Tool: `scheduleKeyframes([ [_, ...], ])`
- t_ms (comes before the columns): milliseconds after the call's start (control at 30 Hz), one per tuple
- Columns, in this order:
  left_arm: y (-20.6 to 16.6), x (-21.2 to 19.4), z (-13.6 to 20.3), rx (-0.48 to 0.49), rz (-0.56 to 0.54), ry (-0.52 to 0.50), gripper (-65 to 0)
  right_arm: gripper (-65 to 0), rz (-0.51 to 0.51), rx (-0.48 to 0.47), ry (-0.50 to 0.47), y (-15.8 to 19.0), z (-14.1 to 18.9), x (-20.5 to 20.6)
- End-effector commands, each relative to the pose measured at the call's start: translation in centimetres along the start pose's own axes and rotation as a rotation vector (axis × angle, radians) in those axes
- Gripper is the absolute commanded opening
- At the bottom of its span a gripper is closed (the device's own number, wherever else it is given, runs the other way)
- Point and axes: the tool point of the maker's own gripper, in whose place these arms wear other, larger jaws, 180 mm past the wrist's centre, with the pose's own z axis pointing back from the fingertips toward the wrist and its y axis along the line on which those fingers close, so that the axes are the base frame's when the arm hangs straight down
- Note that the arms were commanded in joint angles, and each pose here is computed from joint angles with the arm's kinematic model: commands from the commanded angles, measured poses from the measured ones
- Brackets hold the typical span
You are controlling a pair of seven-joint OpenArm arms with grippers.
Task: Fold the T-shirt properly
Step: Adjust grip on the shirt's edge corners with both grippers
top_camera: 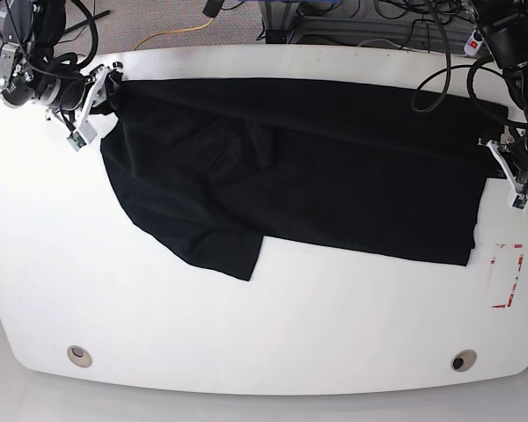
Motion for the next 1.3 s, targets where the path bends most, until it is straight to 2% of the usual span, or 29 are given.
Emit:
scheduleKeyframes([
  [0,1.3,0.4,0.3,0.021,0.007,-0.01,-42.5,-33.5,0.019,-0.018,-0.033,-0.6,0.8,1.2],
  [67,1.3,0.3,0.1,0.017,0.013,-0.006,-36.8,-25.2,0.014,-0.035,-0.039,-1.1,1.2,1.3],
  [133,1.4,0.4,0.2,0.019,0.013,-0.011,-33.6,-21.4,-0.008,-0.07,-0.061,-2.2,2.1,1.3],
  [333,3.0,3.7,2.1,0.075,-0.002,-0.097,-33.7,-21.2,-0.037,-0.143,-0.096,-4.1,4.3,1.8],
  [467,3.6,6.1,4.7,0.1,0.017,-0.211,-33.5,-21.2,-0.054,-0.084,-0.169,-3.3,4.7,3.1],
  [667,1.8,4.4,4.5,0.044,0.018,-0.166,-33.7,-21.2,-0.042,-0.013,-0.157,-0.7,1.7,3.7],
  [900,-3.1,0.3,1.8,-0.046,-0.002,-0.051,-33.9,-21.2,-0.042,0.055,-0.159,2.2,-1.0,4.3],
  [1000,-3.6,-0.7,1.4,-0.043,0.006,-0.023,-33.9,-21.2,-0.028,0.042,-0.147,2.1,-1.5,4.6],
  [1267,-4.7,-3.7,-0.5,-0.068,0.026,0.018,-33.9,-21.2,0.0,-0.064,-0.075,0.9,-2.7,4.6],
])
